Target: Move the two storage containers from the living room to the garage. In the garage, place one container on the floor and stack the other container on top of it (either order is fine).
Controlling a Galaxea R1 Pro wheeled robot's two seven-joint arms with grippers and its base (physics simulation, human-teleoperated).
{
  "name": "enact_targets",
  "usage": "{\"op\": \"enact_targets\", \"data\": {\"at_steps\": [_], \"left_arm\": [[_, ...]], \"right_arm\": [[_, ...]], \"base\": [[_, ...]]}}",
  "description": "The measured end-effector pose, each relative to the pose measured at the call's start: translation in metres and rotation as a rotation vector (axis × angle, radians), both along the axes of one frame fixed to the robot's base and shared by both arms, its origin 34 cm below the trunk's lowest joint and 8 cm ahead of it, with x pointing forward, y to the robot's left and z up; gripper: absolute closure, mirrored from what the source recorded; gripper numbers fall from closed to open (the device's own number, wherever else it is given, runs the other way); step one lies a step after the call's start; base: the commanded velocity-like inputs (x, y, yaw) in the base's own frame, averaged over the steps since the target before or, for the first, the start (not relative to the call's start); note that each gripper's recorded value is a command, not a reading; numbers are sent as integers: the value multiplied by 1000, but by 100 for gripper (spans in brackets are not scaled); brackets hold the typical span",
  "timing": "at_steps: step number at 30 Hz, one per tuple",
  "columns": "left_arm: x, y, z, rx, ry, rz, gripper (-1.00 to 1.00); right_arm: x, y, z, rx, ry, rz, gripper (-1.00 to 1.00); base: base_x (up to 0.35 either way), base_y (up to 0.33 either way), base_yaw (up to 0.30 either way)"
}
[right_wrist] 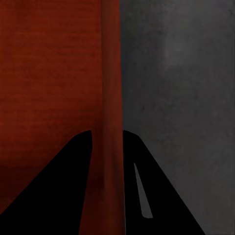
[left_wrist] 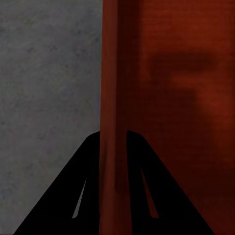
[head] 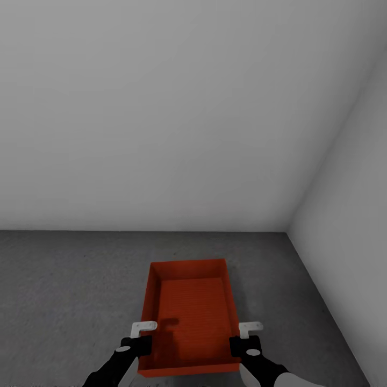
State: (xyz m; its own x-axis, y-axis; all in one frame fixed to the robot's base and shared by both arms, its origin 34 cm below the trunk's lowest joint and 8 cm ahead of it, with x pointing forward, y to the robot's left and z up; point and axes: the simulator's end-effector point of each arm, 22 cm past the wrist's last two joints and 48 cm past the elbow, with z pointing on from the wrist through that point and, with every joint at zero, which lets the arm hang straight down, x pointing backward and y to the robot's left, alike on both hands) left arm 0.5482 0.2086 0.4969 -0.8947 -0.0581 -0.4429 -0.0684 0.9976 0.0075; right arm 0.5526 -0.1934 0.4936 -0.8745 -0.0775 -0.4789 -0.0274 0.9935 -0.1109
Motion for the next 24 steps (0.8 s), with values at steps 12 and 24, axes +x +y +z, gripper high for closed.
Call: {"op": "enact_targets", "data": {"at_steps": [12,24], "left_arm": [[-3,0,-4,0,9,0,100],[-3,0,-3,-1,6,1,100]], "right_arm": [[-3,0,-4,0,9,0,100],[-2,0,-3,0,6,2,100]], "base": [[0,0,0],[177,0,0]]}}
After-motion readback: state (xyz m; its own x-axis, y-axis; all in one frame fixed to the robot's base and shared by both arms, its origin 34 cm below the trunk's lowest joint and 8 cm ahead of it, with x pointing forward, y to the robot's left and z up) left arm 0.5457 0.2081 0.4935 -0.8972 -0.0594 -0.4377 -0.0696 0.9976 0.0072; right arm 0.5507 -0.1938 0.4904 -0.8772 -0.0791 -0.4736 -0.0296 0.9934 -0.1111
